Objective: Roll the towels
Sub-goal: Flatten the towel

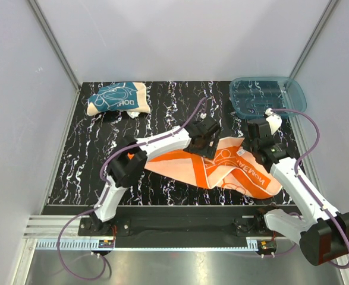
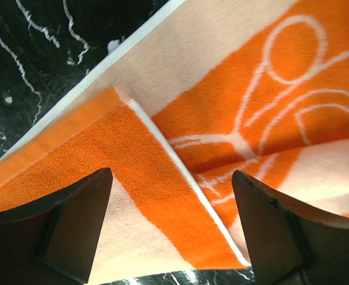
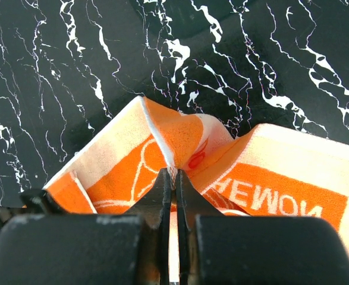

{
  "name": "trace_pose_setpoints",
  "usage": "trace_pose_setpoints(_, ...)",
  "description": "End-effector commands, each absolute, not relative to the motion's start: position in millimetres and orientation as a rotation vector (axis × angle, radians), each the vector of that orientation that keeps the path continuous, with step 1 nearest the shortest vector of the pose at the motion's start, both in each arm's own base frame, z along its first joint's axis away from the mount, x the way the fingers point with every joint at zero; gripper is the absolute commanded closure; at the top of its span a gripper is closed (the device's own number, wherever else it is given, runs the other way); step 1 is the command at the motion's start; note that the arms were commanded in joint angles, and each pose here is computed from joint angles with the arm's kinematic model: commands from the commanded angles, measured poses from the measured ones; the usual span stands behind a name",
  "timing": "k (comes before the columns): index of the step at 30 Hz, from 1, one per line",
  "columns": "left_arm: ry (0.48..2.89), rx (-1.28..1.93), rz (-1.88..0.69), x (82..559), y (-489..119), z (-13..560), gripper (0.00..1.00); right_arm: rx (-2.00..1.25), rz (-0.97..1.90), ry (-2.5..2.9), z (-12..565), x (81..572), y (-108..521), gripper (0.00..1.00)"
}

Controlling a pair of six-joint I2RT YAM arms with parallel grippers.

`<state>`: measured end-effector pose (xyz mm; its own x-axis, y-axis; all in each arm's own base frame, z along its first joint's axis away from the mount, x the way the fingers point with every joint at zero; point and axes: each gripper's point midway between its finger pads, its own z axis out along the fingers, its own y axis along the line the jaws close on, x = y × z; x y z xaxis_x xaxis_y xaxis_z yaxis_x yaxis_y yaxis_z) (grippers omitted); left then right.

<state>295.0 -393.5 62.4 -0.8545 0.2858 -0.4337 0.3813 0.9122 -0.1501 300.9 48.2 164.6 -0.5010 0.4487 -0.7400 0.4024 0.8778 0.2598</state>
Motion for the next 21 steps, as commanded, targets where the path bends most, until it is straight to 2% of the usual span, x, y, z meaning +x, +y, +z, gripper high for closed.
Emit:
trace_pose_setpoints(1,2.657,0.374,-0.165,314.1,-374.9,66.7,0.15,0.595,0.079,2.118,173.2,308.3,48.0,1.00)
trace_pose_setpoints(5,2.672,0.382,-0.099,316.6,-370.4,50.2,0.23,0.582,0.084,2.117,174.4,307.3,48.2,1.00)
trace_pose_setpoints(7,2.684,0.388,-0.104,315.0,-372.7,44.7,0.33,0.582,0.088,2.115,174.3,306.8,48.4,1.00)
trace_pose_setpoints(11,2.682,0.410,-0.092,314.0,-378.8,37.0,0.36,0.580,0.096,2.123,170.9,305.4,49.4,1.00)
trace_pose_setpoints(15,2.677,0.422,-0.075,314.5,-382.0,35.9,0.49,0.583,0.099,2.131,168.0,303.4,49.8,1.00)
trace_pose_setpoints(18,2.670,0.421,-0.081,314.6,-383.0,38.1,0.68,0.583,0.102,2.127,168.6,302.2,49.4,1.00)
trace_pose_setpoints(19,2.666,0.420,-0.086,315.4,-384.1,40.3,0.87,0.585,0.102,2.125,169.1,302.2,48.9,1.00)
trace_pose_setpoints(21,2.662,0.419,-0.077,316.3,-383.0,41.9,0.93,0.583,0.104,2.128,168.5,301.5,49.3,1.00)
